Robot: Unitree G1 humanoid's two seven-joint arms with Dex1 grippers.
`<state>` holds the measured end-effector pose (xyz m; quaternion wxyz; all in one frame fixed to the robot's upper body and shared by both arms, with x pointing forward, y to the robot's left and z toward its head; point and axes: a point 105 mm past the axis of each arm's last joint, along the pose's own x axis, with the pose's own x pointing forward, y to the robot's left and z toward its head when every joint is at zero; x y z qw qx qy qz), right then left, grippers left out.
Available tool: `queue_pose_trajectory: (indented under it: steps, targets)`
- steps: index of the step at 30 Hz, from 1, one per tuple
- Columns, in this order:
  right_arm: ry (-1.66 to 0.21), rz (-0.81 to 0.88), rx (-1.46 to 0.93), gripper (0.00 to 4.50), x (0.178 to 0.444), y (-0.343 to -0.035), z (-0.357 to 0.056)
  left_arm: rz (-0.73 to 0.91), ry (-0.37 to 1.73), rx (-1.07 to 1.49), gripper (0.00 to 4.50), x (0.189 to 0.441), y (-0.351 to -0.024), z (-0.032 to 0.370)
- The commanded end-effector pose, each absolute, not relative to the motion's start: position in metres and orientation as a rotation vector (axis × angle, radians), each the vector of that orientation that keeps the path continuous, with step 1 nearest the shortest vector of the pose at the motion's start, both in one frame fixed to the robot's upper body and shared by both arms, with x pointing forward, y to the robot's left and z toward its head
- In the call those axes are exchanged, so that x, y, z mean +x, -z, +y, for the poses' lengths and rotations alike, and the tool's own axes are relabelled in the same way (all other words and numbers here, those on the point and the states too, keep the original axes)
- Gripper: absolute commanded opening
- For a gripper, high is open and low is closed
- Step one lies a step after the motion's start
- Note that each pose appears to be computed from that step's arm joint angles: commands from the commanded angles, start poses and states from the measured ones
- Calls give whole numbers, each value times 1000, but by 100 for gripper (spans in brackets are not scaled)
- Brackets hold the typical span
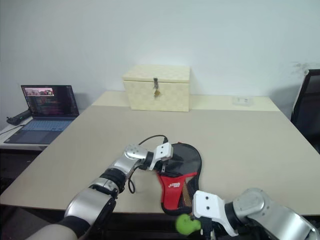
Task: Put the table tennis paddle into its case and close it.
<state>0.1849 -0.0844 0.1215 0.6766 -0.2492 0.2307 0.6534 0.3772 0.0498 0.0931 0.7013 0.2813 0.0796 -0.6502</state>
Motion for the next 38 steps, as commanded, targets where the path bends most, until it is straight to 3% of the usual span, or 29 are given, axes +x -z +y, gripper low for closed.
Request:
queue_pose_trajectory:
  steps: [1,3,10,16,21,26,30,38]
  targets:
    - [-1458,497,-577,295,188,-139,-93,301,1460,628,355,367,-60,56]
    - [-1462,501,-566,360,188,-145,-97,290,1435,621,355,369,-62,61]
    - [-1339,359,-553,360,235,-165,-105,79,1311,463,355,386,-117,78]
    - [-1191,198,-484,360,284,-174,-111,-27,1084,223,355,370,-174,142]
    - [-1059,56,-422,360,327,-182,-119,-21,829,103,355,340,-185,200]
    - [-987,73,-392,360,354,-181,-157,-38,717,59,355,315,-189,207]
    - [-888,88,-397,360,376,-188,-188,-35,665,104,355,317,-189,207]
    - [-797,103,-455,360,390,-196,-205,-5,657,165,355,325,-181,213]
